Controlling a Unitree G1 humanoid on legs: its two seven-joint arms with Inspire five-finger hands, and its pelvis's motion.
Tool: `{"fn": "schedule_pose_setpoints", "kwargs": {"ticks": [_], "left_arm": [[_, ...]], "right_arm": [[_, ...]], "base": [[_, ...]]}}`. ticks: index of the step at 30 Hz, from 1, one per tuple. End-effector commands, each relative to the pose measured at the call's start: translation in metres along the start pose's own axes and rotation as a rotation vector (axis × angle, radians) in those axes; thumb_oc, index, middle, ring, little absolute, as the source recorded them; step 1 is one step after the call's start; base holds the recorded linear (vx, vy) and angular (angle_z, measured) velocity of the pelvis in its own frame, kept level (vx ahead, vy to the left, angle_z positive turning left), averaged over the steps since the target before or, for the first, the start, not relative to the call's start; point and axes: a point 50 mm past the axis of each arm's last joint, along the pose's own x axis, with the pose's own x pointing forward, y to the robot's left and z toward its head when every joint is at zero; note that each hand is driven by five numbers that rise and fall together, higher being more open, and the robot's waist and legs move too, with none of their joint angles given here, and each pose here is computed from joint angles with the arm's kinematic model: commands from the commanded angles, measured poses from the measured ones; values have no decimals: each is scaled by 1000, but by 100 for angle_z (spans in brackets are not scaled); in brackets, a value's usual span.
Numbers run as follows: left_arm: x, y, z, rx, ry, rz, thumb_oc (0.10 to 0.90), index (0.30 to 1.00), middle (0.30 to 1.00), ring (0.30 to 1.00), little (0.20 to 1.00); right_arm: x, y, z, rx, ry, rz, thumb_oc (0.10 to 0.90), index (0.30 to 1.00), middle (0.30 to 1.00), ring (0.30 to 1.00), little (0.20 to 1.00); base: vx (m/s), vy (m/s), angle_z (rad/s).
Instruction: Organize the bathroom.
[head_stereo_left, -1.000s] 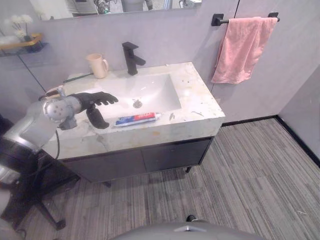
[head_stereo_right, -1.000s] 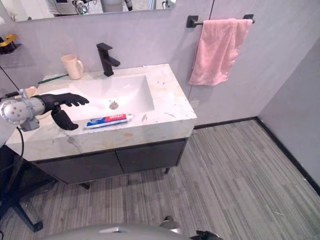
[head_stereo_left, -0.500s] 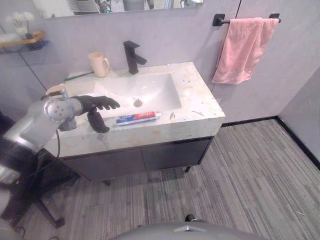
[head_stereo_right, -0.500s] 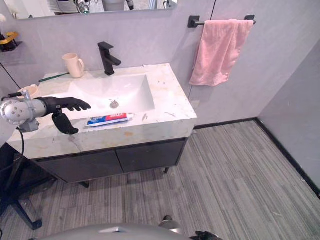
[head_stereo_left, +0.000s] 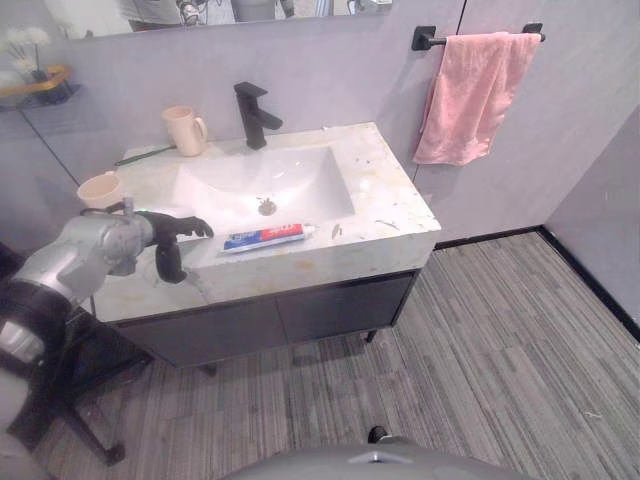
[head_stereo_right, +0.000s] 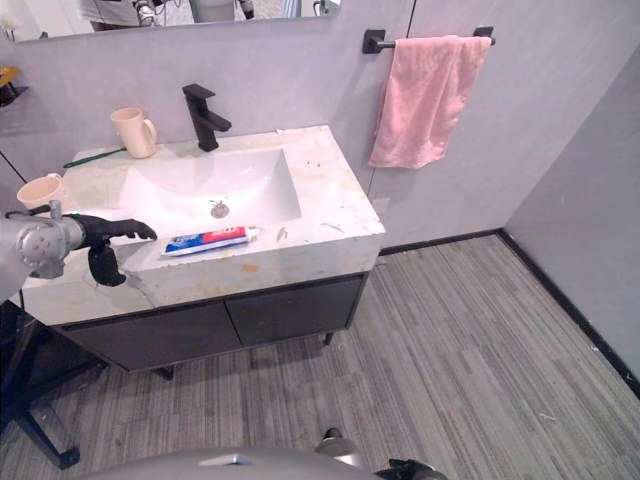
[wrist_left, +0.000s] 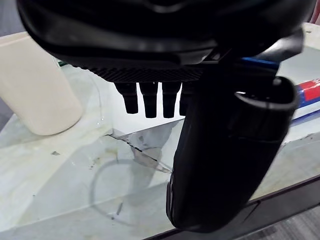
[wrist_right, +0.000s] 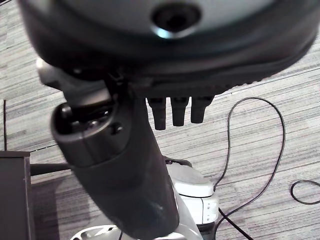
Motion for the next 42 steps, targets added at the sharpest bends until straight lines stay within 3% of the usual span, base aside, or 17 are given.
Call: {"fn": "schedule_pose_setpoints", "kwargs": {"ticks": [1,18,35,42], "left_arm": [[-23,78,-15,50,62,326,800,900,900,900,900],[13,13,19,-118,-67,491,800,900,900,900,900],[10,11,30,-272,-103,672,800,900,900,900,900],[-13,30,18,-305,-80,916,800,900,900,900,900]], "right_arm": [[-2,-22,28,-65,-61,-50,800,900,900,900,900],[-2,-17,25,-69,-49,-34,800,900,900,900,900],[-1,-11,22,-61,-58,-21,800,900,900,900,900],[0,-7,17,-46,-49,-17,800,900,900,900,900]], "base": [[0,0,0],[-8,-17,0],[-2,-1,0],[0,0,0]]}}
